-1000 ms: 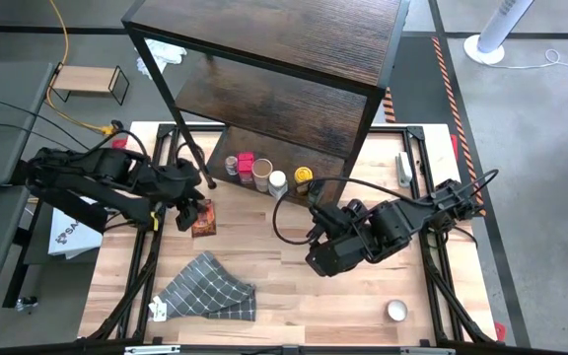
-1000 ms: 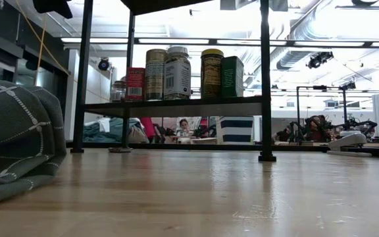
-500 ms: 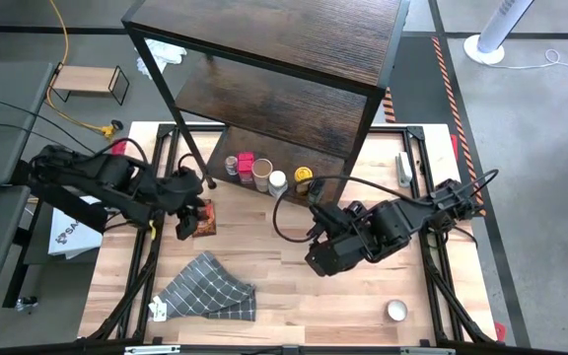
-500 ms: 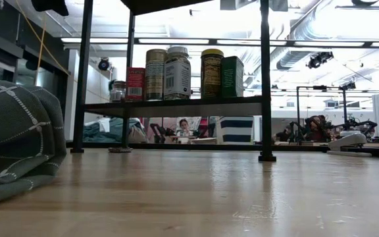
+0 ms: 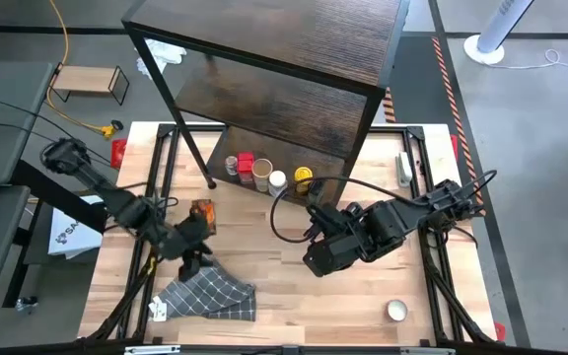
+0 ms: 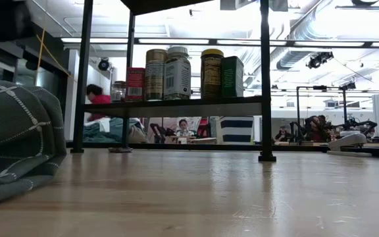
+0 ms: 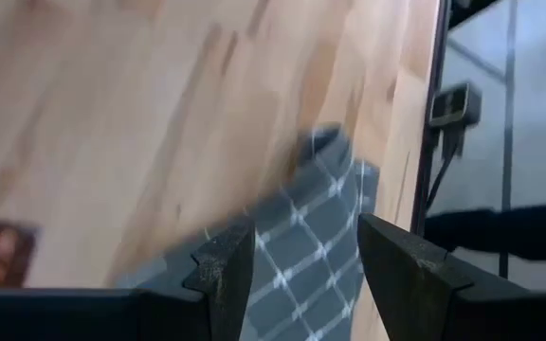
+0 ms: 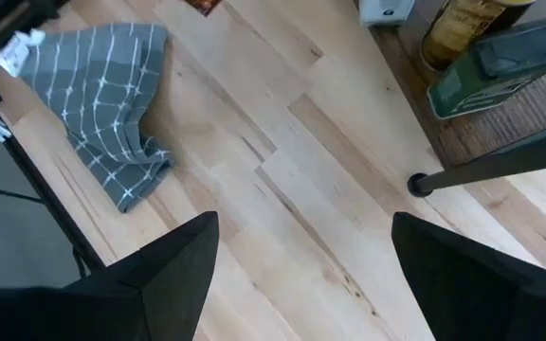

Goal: Shelf spices
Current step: Put the orange seasoning pack on the shelf

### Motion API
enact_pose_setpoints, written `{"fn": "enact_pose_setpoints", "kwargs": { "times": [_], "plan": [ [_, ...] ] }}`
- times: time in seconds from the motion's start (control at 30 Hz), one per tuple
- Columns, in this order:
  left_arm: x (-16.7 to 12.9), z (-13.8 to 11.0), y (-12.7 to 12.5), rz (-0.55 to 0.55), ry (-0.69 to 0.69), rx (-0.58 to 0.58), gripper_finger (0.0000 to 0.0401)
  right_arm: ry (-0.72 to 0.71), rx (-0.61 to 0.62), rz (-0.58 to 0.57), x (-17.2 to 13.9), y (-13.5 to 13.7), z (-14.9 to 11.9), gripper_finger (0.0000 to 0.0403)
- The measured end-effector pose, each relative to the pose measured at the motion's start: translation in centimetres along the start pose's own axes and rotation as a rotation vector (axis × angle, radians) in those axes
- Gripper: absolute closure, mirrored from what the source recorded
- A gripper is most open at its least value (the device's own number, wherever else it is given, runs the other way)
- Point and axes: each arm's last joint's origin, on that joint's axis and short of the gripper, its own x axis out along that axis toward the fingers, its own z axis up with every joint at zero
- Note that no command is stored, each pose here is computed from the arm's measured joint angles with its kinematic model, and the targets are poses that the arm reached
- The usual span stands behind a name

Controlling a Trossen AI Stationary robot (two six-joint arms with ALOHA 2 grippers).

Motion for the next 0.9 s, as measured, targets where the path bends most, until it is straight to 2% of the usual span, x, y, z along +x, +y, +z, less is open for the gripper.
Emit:
{"fn": "enact_pose_setpoints", "kwargs": {
  "times": [0.17, 0.37, 0.53, 0.67, 0.77, 0.83, 0.9],
  "plan": [
    [0.7, -1.6, -0.5, 0.007, 0.013, 0.013, 0.0217, 0.052, -0.01, -0.009, 1.3, 0.7, -0.3, 0.0094],
    [2.1, -2.8, -1.2, 0.058, 0.055, 0.229, 0.0217, 0.116, -0.029, -0.028, 4.1, 2.6, -1.2, 0.0094],
    [4.5, -3.4, -1.4, 0.142, 0.117, 0.314, 0.0217, 0.143, -0.001, -0.058, 7.3, 4.4, -2.3, 0.0094],
    [5.9, -4.3, -1.4, 0.163, 0.216, 0.369, 0.0217, 0.171, 0.013, -0.068, 9.1, 5.7, -3.7, 0.0094],
    [5.8, -5.2, -0.8, 0.258, 0.267, 0.431, 0.0217, 0.186, 0.045, -0.103, 9.9, 6.4, -5.1, 0.0094],
    [4.9, -5.2, 0.2, 0.381, 0.233, 0.396, 0.0217, 0.193, 0.068, -0.123, 10.1, 6.7, -6.0, 0.0094],
    [3.9, -4.8, 0.9, 0.448, 0.172, 0.324, 0.0217, 0.195, 0.087, -0.124, 9.9, 6.9, -6.5, 0.0094]
  ]
}}
